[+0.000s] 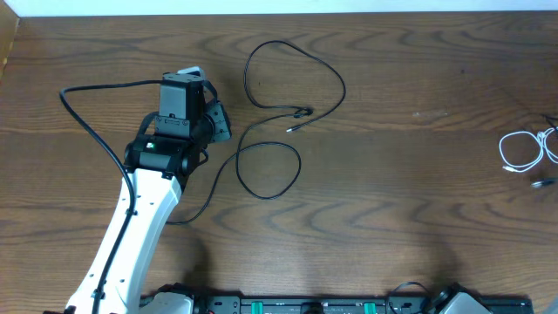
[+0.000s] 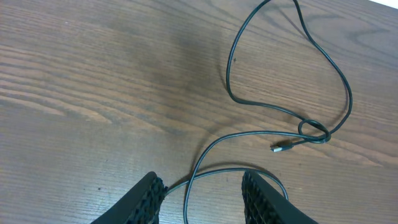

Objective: Untangle cables

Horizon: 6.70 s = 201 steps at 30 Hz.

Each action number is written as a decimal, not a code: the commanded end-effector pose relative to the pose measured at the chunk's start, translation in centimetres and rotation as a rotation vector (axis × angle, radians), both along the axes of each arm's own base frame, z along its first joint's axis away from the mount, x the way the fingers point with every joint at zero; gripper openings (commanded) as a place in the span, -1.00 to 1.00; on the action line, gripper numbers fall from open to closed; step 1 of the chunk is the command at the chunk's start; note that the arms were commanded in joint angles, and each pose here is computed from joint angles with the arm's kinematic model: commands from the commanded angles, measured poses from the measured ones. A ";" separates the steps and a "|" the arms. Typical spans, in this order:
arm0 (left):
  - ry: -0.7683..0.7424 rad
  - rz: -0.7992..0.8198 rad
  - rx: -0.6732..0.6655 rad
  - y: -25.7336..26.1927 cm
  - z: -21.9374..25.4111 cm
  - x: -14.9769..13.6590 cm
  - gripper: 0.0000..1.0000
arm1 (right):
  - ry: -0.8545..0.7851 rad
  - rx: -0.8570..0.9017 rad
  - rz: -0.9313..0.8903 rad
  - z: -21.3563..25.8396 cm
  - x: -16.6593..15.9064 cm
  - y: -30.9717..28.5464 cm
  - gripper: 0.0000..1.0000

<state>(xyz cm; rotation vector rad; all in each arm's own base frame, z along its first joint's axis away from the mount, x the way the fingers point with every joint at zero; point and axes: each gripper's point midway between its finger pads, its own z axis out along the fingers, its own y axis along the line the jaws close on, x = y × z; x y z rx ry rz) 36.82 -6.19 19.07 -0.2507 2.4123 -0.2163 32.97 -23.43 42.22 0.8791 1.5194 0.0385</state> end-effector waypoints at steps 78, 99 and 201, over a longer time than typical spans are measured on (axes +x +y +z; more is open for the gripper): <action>0.053 0.161 0.186 5.1 -0.8 -0.9 0.53 | 0.530 0.211 0.773 -18.9 11.8 22.9 0.98; 0.167 0.361 0.195 12.5 -2.0 -3.4 0.54 | 0.830 0.126 1.183 -32.4 10.6 44.8 0.99; 0.139 -0.038 -0.223 2.8 -1.3 -2.2 0.33 | 0.317 -0.310 1.704 -19.4 4.1 55.5 -0.98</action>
